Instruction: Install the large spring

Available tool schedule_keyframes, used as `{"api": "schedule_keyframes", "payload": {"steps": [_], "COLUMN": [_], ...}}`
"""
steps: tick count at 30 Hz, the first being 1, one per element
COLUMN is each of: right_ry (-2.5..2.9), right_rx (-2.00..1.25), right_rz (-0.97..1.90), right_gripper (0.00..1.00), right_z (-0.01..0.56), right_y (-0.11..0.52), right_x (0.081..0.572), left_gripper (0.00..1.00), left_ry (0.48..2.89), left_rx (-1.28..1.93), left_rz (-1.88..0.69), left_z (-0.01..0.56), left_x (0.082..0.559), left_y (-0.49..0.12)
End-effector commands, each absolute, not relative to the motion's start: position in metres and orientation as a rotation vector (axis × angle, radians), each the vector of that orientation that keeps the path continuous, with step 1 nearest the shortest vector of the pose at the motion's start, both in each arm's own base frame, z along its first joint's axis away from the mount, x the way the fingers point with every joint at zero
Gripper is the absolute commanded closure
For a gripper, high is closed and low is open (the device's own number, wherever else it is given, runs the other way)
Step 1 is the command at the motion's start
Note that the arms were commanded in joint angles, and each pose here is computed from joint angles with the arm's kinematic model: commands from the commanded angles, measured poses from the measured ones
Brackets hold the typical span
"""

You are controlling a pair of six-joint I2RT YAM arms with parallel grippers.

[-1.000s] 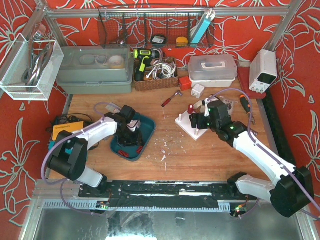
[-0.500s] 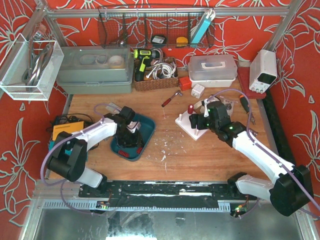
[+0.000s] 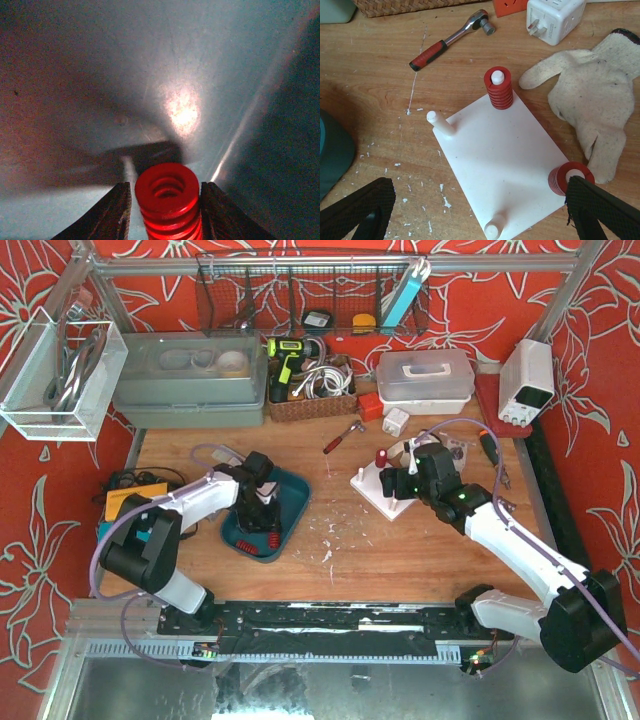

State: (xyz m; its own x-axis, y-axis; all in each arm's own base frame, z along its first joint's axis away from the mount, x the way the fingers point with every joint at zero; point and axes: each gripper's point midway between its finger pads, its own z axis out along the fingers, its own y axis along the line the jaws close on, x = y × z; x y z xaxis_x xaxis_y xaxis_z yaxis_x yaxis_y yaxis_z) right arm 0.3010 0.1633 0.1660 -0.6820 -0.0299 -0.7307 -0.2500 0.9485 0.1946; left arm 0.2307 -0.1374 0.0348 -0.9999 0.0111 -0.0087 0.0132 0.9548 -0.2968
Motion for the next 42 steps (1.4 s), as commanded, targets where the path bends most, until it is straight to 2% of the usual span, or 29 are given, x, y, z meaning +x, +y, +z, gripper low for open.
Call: {"api": "schedule_keyframes", "payload": {"steps": [1,10,11,14,19,31,35,42], "right_ry": [2.286,2.281,2.28,2.281,2.268,2.258,2.258,2.262], "right_rx": [-0.194,-0.2,-0.202,-0.206,-0.198,-0.196,-0.196,-0.2], "right_rz": [0.332,0.326,0.331,0.345,0.35,0.385,0.402,0.424], "right_gripper": [0.06,0.06,0.06,0.06,0.06,0.05,0.05,0.05], "right_z": [0.166,0.167,0.166,0.166,0.168,0.167,0.167,0.171], "right_y": [0.159,0.159,0.159,0.161,0.161,0.164,0.167,0.17], "right_x": [0.299,0.299,0.299,0.299,0.298,0.298,0.299,0.297], "left_gripper": [0.59,0.62,0.61,0.5,0.46,0.6,0.68,0.8], "left_ry": [3.105,3.124,3.129,3.14,3.167,3.173,3.162,2.945], "left_rx": [-0.006,-0.029,-0.029,-0.032,-0.035,-0.08,-0.083,-0.088], "left_rz": [-0.381,-0.355,-0.354,-0.322,-0.309,-0.392,-0.382,-0.388], "left_z": [0.035,0.029,0.028,0.029,0.033,0.029,0.03,0.068], "left_x": [0.238,0.236,0.234,0.231,0.218,0.215,0.217,0.26], "left_y": [-0.129,-0.127,-0.126,-0.122,-0.118,-0.128,-0.127,-0.131]}}
